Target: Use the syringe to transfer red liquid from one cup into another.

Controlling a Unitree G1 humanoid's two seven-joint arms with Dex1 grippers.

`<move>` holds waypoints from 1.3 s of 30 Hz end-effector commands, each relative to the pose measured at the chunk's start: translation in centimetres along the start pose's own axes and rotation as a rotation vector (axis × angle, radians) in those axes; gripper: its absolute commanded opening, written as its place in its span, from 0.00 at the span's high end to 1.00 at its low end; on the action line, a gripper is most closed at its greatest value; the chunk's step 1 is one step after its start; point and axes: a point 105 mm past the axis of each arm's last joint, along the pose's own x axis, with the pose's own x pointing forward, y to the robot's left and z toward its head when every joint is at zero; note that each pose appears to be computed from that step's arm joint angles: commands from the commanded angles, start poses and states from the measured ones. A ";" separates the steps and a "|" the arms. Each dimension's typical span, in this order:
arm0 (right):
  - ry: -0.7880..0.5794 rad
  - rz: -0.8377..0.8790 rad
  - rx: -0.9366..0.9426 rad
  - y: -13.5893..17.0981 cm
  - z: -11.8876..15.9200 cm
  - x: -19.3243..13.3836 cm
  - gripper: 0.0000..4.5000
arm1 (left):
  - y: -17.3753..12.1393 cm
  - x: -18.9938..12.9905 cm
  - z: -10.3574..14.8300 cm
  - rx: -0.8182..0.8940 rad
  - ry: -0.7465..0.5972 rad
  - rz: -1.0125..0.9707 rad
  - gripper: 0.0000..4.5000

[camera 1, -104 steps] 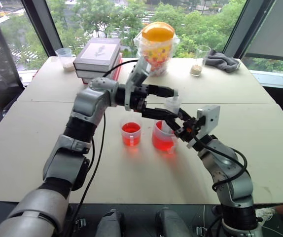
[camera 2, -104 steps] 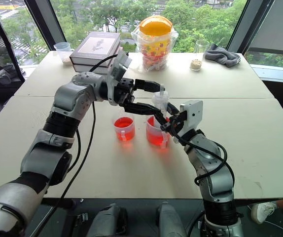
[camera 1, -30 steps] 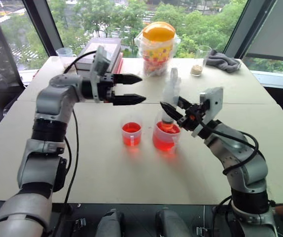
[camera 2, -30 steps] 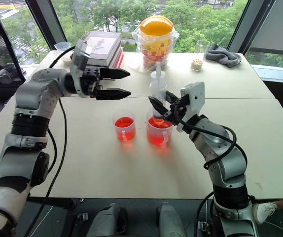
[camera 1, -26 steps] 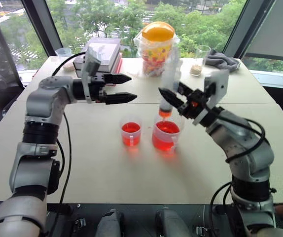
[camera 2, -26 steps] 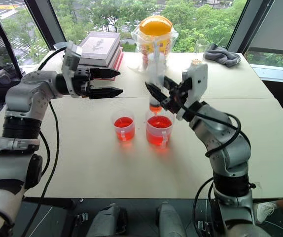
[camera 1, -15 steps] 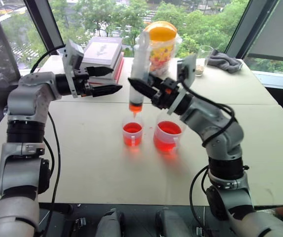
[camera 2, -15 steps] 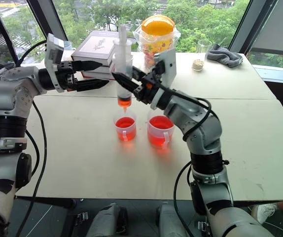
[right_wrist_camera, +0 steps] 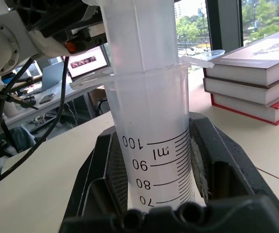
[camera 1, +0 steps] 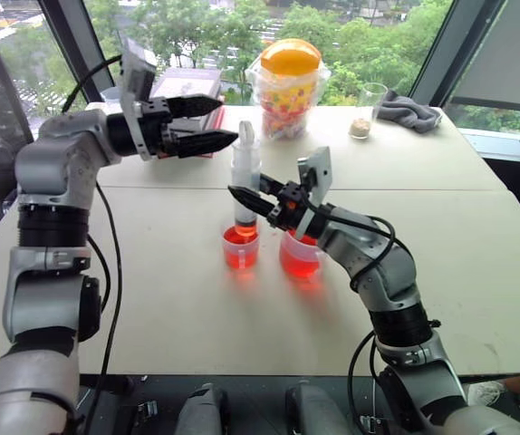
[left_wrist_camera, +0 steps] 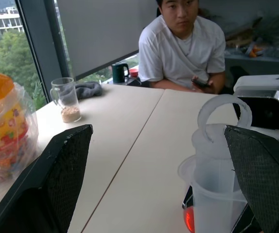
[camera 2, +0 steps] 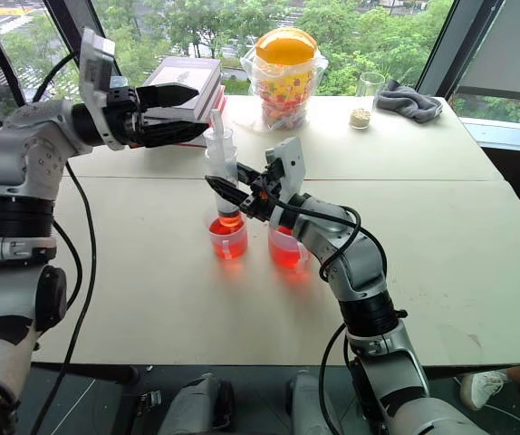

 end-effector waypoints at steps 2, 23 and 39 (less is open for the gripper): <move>-0.047 0.006 -0.041 0.3 1.2 0.1 0.69 | -0.3 0.6 1.3 0.055 -0.021 -0.033 0.01; -0.098 0.020 -0.042 1.0 3.2 0.6 0.69 | -2.7 2.2 -1.1 0.028 0.030 -0.197 1.00; -0.201 -0.006 -0.095 0.0 8.2 0.9 0.69 | -4.2 1.9 -3.4 0.016 0.103 -0.226 1.00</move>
